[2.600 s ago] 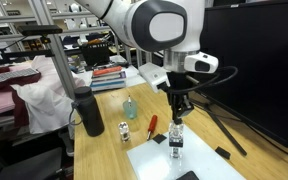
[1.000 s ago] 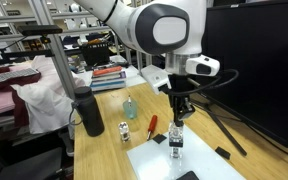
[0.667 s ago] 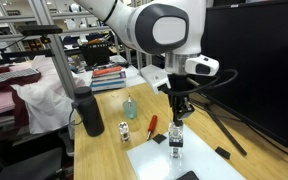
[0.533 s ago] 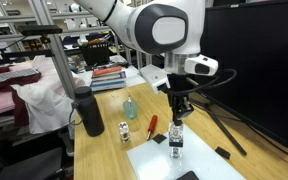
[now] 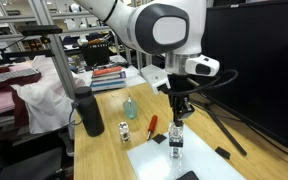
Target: Put the silver lid on the crystal column
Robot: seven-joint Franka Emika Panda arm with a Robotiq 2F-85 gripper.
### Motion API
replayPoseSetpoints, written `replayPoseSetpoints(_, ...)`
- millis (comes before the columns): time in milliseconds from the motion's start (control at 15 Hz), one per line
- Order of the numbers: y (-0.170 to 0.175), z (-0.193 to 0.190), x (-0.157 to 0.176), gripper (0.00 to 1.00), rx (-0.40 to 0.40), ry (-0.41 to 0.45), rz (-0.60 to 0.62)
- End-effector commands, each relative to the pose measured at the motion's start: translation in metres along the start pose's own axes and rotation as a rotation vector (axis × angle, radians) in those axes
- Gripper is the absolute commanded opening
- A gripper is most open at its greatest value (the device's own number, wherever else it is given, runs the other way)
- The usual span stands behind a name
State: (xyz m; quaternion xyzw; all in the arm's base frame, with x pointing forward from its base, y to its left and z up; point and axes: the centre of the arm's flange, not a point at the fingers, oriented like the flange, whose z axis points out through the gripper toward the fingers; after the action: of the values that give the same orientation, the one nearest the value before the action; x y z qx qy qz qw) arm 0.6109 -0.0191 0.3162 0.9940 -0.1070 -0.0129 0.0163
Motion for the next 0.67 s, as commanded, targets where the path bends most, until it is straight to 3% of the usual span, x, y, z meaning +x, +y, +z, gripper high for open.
replayPoseSetpoints(0,0.0036,0.0,-0.0025,0.03,-0.001,-0.014,0.022)
replayPoseSetpoints(600,-0.0037,0.0031,-0.0087,0.03,0.002,-0.03,0.009)
